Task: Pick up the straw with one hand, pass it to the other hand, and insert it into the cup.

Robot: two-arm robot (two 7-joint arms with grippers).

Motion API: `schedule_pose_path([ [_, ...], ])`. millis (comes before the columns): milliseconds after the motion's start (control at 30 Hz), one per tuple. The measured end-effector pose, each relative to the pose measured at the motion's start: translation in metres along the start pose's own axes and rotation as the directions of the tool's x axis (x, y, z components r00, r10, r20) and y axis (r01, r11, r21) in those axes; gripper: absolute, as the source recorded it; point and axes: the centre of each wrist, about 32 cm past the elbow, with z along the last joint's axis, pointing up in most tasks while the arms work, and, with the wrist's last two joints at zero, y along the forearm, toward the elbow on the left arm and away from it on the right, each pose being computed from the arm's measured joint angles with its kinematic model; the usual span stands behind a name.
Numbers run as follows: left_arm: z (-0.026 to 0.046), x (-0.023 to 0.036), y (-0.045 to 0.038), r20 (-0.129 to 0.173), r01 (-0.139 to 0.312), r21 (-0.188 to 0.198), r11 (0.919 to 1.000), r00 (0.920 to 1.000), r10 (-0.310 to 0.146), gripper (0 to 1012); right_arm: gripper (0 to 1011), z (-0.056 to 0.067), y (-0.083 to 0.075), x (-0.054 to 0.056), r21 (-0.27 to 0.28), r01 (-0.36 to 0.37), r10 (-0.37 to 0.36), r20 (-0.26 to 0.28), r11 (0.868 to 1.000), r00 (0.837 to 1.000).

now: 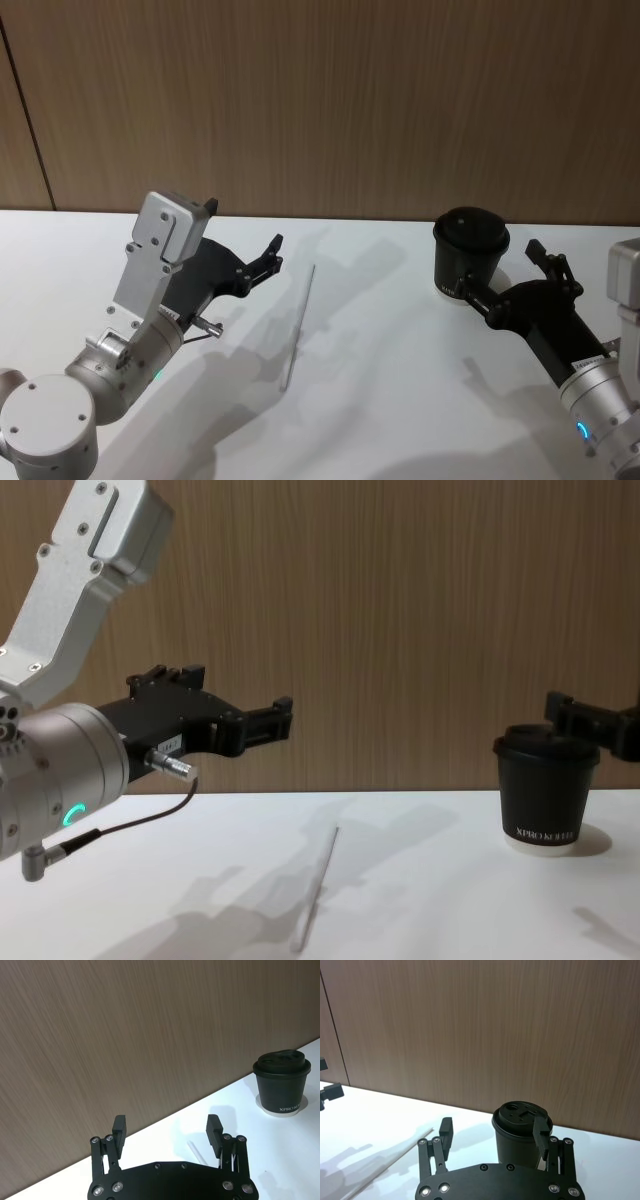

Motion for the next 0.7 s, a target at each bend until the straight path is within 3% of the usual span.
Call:
schedule_pose_path([
  [700, 0.0, 0.0, 0.0, 0.0, 0.0, 0.0, 1.0, 1.0, 0.0, 1003, 1001, 0.0, 0.0, 0.0, 0.0, 0.0, 0.0, 0.0, 1.0, 1.0],
])
